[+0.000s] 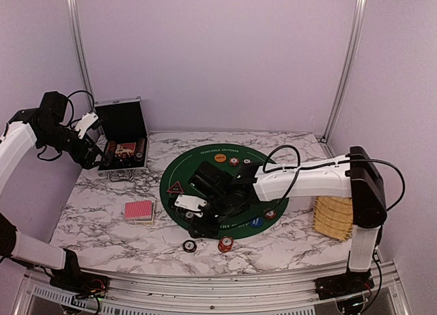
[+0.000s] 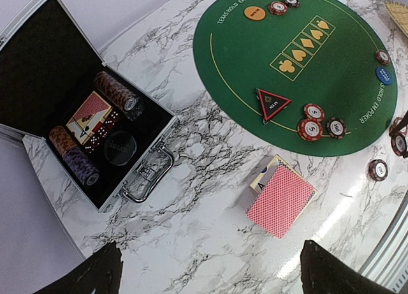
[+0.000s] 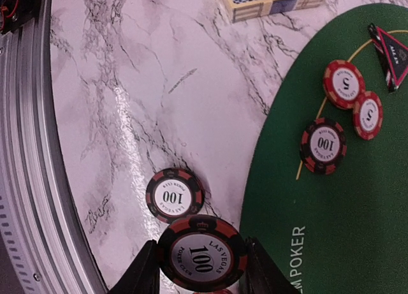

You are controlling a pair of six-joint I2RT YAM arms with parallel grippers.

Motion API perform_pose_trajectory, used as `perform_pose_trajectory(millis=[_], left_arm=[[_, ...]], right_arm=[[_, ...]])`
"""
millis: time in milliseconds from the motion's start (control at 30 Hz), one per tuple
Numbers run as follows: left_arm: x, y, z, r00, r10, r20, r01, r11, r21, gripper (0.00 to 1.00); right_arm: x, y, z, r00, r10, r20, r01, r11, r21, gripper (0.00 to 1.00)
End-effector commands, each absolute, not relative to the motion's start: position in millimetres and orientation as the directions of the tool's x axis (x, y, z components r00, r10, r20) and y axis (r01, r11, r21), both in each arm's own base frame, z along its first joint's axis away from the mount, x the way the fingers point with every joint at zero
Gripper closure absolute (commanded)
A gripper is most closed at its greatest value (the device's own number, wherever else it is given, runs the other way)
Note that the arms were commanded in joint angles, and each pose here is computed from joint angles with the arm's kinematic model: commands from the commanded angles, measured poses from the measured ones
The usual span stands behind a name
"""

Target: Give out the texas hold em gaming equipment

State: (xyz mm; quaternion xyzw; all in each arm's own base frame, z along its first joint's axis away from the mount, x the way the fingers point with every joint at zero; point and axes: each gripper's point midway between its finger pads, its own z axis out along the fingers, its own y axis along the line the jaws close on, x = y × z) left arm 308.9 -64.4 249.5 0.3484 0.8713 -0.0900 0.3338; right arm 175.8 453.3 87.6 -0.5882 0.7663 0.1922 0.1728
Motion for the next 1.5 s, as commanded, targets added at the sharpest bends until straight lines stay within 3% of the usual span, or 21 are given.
perform_pose_trajectory(millis=[0, 267, 567, 733, 967, 1033, 1333, 1467], left_arm=[[301.9, -66.4, 238.1, -0.542, 0.567, -0.62, 0.689, 0.723, 0.058, 0.01], [301.0, -68.0, 226.6, -0.549, 0.578, -0.604, 0.705, 0.708, 0.036, 0.01], [297.1, -66.5, 203.7, -0.563, 0.608, -0.559, 0.726, 0.687, 0.016, 0.01], [286.7, -77.8, 178.5, -0.538, 0.68, -0.498, 0.782, 0.624, 0.007, 0.01], [272.3, -86.3, 147.2, -0.473, 0.771, -0.427, 0.854, 0.52, -0.008, 0.01], [270.5, -87.1, 140.1, -0.451, 0.793, -0.409, 0.871, 0.49, -0.01, 0.01], [267.3, -100.4, 112.8, -0.34, 0.872, -0.353, 0.936, 0.348, -0.043, 0.01], [262.5, -106.2, 98.5, -0.264, 0.905, -0.332, 0.963, 0.267, -0.038, 0.01]], right_arm=[[205.7, 420.3, 85.9, -0.373, -0.786, -0.493, -0.921, 0.377, 0.097, 0.94], [237.6, 350.5, 51.4, -0.554, -0.715, -0.426, -0.813, 0.575, 0.093, 0.94], [240.2, 338.9, 38.1, -0.59, -0.698, -0.405, -0.787, 0.61, 0.094, 0.92], [243.6, 336.6, 38.2, -0.596, -0.695, -0.403, -0.778, 0.624, 0.075, 0.79], [249.3, 337.0, 49.6, -0.594, -0.692, -0.411, -0.773, 0.632, 0.052, 0.41], [252.9, 339.0, 58.5, -0.589, -0.686, -0.426, -0.771, 0.635, 0.044, 0.35], [279.1, 352.6, 117.9, -0.559, -0.638, -0.53, -0.748, 0.664, -0.011, 0.21], [286.9, 361.9, 147.1, -0.552, -0.592, -0.587, -0.734, 0.679, 0.004, 0.06]])
